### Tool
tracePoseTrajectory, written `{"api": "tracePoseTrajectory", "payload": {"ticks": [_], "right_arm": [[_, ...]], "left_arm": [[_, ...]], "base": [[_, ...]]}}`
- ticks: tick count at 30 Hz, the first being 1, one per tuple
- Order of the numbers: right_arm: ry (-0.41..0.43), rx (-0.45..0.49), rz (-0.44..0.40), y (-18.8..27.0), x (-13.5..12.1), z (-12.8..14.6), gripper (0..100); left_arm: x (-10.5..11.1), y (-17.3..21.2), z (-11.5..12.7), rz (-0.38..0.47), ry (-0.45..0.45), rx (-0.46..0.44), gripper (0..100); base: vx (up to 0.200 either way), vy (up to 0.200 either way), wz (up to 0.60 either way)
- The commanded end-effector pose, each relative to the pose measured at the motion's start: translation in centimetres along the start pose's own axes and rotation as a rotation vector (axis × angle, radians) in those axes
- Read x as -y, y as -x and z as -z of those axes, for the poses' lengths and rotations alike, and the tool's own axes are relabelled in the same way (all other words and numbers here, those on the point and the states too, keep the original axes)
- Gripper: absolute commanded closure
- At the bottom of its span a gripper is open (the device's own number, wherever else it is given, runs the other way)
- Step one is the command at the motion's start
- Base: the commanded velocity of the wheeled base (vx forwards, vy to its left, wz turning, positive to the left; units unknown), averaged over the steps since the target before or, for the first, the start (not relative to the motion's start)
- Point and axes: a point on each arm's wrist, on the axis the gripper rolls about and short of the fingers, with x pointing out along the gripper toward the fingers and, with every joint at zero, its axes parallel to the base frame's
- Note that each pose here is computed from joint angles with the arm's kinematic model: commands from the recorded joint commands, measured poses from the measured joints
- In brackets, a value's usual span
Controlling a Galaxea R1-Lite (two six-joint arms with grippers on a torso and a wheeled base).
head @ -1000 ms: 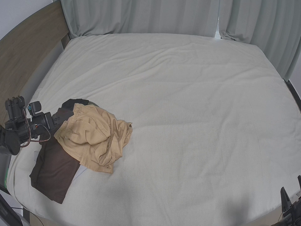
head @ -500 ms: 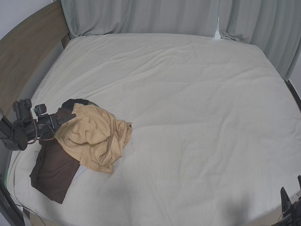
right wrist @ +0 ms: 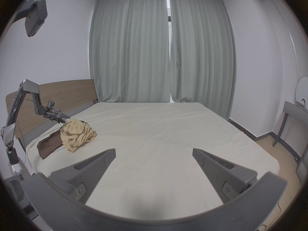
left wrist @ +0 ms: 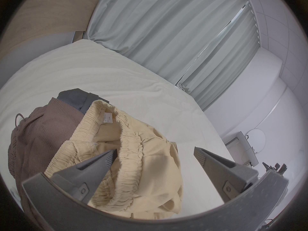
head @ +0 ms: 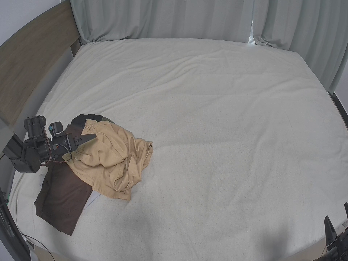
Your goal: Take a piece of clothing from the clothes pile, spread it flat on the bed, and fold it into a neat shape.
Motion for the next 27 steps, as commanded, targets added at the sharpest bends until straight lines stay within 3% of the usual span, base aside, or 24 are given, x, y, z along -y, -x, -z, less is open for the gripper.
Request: {"api": "tracePoseTrajectory", "payload": {"ticks": [1,8,14,27], "right_arm": [[0.001,0.0,-0.002,0.0,0.0,0.5,0],[-0.001,0.0,-0.002,0.0,0.0,0.5,0],[-0.001,0.0,0.0,0.0,0.0,0.5,0],[0.001,0.0,-0.002,0.0,0.0,0.5,0]], "left_arm": [[0.2,-0.1,0.1,0.017,0.002,-0.006,0],[1.8,0.8,-0.3,0.075,-0.008,-0.008,0],[2.8,1.6,-0.8,0.145,0.034,-0.012,0],[2.4,-0.6,0.2,0.17,0.029,-0.018,0]], "base": [[0.0,0.0,0.0],[0.0,0.0,0.0],[0.0,0.0,0.0],[0.0,0.0,0.0]]}}
